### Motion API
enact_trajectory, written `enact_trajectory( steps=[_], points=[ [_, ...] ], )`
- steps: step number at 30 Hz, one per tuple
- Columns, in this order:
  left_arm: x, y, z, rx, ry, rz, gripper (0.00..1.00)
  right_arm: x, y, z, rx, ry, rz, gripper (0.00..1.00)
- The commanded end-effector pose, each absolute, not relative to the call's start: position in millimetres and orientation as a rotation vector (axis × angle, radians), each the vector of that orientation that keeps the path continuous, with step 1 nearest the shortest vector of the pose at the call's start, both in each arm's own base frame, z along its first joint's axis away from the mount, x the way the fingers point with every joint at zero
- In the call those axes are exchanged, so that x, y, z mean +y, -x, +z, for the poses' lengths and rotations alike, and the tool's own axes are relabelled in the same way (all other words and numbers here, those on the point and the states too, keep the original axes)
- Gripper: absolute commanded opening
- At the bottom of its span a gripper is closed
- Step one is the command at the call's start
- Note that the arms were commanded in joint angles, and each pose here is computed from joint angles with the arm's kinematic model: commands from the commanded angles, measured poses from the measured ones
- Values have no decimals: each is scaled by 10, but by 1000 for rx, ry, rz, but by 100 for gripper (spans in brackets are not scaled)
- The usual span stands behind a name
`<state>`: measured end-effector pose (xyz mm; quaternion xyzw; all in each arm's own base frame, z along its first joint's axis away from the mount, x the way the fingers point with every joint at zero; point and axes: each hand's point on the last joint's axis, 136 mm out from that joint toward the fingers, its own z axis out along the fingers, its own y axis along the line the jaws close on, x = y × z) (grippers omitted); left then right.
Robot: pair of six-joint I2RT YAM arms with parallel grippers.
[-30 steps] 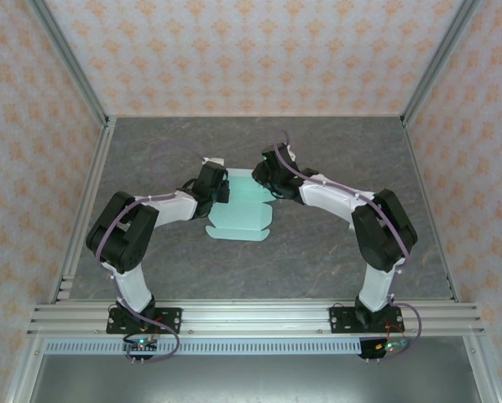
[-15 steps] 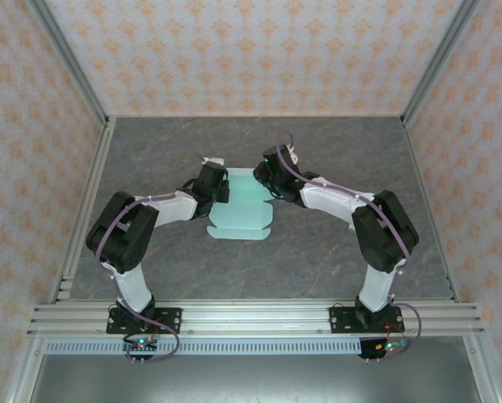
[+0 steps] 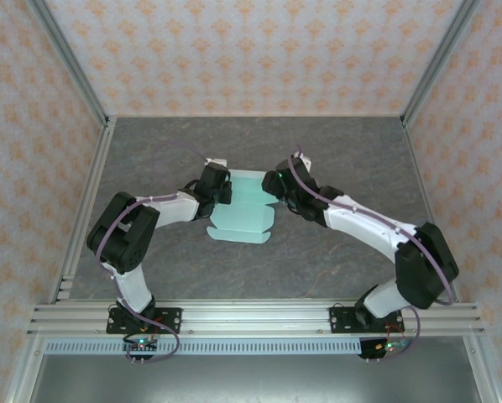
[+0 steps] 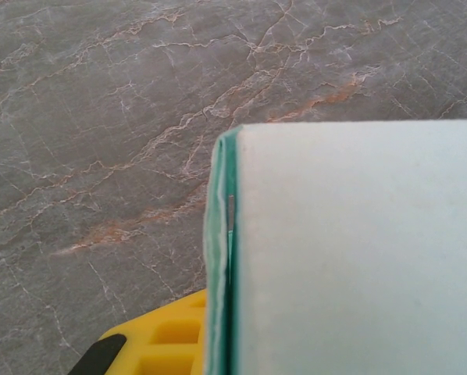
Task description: Fold the paper box
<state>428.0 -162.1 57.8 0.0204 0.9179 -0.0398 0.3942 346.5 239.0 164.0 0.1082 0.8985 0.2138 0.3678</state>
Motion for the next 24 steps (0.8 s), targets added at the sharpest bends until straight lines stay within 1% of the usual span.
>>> enact_trajectory(
  steps=[1,5,9,14,20,24],
  points=[
    [-1648,-4345,822,2279,-29,-122,0,2325,-3195,1425,2360,-131,414,62],
    [-1639,-4351,847,2274,-29,-116,0,2519,-3102,1088,2424,-47,380,63],
    [-1644,-4343,847,2276,-32,-120,0,2682,-3185,846,2447,-9,365,64],
    [-1650,-4340,853,2273,-31,-128,0,2654,-3365,724,2438,-14,281,66],
    [-1658,-4326,849,2273,-36,-135,0,2645,-3565,654,2416,-36,285,69],
    [-1662,-4330,857,2272,-40,-137,0,2628,-3690,642,2399,-71,292,69]
  ],
)
